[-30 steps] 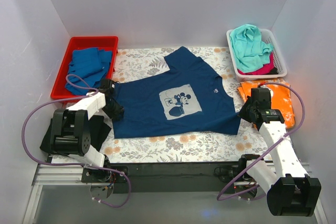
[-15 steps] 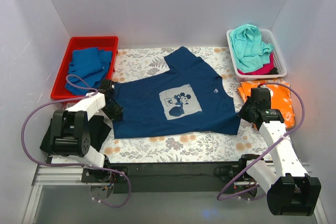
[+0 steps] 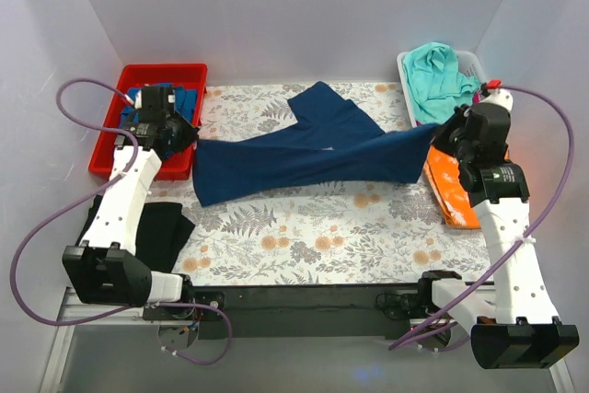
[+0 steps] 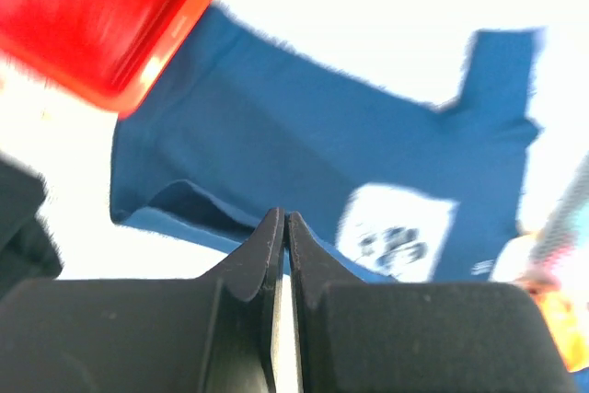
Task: Fold and stack the t-shirts
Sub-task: Flatten out the tshirt
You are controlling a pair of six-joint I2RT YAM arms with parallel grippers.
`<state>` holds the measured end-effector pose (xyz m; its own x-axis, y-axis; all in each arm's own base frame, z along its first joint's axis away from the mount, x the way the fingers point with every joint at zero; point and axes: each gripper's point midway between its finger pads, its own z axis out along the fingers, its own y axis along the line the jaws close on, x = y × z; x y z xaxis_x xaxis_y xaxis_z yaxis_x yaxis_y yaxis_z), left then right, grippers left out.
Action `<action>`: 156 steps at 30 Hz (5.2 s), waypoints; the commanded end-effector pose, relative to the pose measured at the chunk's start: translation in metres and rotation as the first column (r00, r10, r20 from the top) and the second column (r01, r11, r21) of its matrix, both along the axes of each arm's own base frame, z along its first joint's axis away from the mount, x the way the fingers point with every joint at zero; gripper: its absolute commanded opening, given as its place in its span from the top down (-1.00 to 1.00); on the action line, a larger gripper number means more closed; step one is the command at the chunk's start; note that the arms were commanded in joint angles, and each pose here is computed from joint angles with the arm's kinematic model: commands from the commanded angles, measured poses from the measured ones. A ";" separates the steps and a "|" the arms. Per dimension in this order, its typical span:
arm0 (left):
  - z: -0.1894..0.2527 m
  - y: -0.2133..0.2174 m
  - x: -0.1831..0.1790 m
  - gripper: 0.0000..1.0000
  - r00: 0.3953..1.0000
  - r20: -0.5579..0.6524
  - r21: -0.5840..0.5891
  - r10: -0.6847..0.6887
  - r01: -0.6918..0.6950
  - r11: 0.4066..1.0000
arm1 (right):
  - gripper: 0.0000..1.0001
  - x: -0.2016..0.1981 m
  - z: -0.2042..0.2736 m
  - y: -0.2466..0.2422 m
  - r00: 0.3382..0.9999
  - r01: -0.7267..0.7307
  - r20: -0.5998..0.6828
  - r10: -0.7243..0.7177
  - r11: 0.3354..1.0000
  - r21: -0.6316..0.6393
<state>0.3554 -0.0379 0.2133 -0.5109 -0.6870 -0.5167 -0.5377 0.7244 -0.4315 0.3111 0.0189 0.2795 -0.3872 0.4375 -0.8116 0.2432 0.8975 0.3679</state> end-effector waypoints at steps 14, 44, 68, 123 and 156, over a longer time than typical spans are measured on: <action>0.295 0.039 0.035 1.00 0.754 0.653 0.097 0.072 -0.178 0.979 | 0.97 0.028 0.283 -0.013 0.773 0.083 0.630 0.082 0.970 -0.228; 0.291 -0.015 0.163 1.00 0.683 0.729 0.009 -0.042 0.051 0.999 | 0.97 0.096 0.355 0.014 0.640 0.009 0.736 0.220 0.956 -0.293; 0.354 0.015 0.076 1.00 0.591 0.807 -0.004 -0.008 0.018 1.000 | 0.97 -0.050 0.411 0.020 0.432 -0.046 0.842 0.323 0.940 -0.337; 0.004 -0.004 0.081 1.00 0.960 0.278 -0.222 -0.037 0.102 0.970 | 0.97 0.058 0.067 0.036 0.848 -0.331 0.389 0.360 0.933 -0.142; -0.146 0.006 -0.102 1.00 0.919 -0.377 -0.170 0.116 -0.191 0.967 | 0.97 -0.080 -0.135 0.007 0.969 -0.109 -0.216 0.117 0.993 0.051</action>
